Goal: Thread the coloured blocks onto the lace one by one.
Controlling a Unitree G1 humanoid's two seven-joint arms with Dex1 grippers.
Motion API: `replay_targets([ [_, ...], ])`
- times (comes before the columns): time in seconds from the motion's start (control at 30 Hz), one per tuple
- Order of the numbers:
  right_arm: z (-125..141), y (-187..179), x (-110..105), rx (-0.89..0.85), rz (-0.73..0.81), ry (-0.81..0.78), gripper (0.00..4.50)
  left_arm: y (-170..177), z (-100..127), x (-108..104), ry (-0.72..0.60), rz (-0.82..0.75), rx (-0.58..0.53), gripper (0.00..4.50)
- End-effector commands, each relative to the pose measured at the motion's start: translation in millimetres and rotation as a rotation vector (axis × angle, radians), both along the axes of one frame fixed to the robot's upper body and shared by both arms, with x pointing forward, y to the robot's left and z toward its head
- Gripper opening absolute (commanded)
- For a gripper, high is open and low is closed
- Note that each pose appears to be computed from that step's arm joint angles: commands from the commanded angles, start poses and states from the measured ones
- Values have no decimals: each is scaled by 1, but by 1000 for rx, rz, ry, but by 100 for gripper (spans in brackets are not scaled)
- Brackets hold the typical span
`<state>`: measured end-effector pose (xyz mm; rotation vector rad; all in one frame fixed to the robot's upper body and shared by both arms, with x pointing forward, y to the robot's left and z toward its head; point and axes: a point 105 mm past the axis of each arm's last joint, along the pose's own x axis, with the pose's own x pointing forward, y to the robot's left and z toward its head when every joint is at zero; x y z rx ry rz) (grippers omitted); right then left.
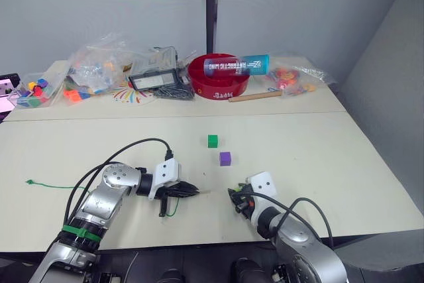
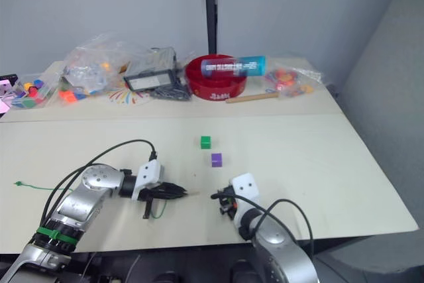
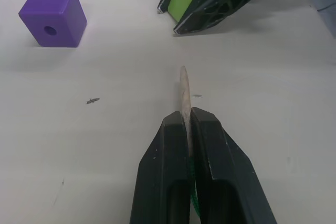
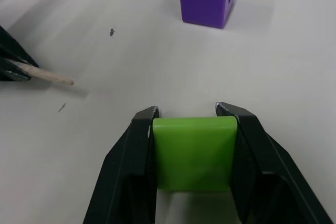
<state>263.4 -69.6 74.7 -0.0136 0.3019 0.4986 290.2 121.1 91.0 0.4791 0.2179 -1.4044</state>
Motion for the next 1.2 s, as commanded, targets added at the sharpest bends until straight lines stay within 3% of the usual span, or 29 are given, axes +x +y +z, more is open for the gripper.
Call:
replay_targets([
  [0.03, -8, 1, -1, 36, 7, 47, 170, 0, 14, -2, -40, -9, -26, 0],
  [0.07, -3, 0, -2, 52, 15, 35, 222, 0, 14, -2, -41, -7, -27, 0],
  [0.17, 12, -4, -3, 80, 35, -9, 321, 0, 15, -3, -41, -1, -28, 0],
  [0.27, 47, -11, -11, 84, 195, -113, 429, 0, 16, -4, -38, 9, -31, 0],
  [0.3, 54, -13, -13, 62, 268, -131, 447, 0, 16, -5, -37, 11, -33, 0],
  [0.43, 68, -19, -16, -35, 566, -155, 447, 1, 16, -5, -34, 16, -36, 0],
  [0.57, 60, -28, -16, -220, 910, -113, 447, 2, 16, -8, -29, 11, -32, 0],
  [0.8, 42, -39, 22, -472, 1124, -160, 447, 4, 17, -13, -36, 3, -24, 0],
  [0.97, 28, -33, 34, -494, 1201, -168, 447, 5, 19, -17, -46, 18, -23, 0],
  [1.07, 21, -30, 36, -465, 1211, -166, 368, 7, 20, -20, -47, 25, -22, 0],
  [1.2, 14, -26, 36, -433, 1206, -154, 231, 9, 20, -24, -46, 36, -19, 0],
])
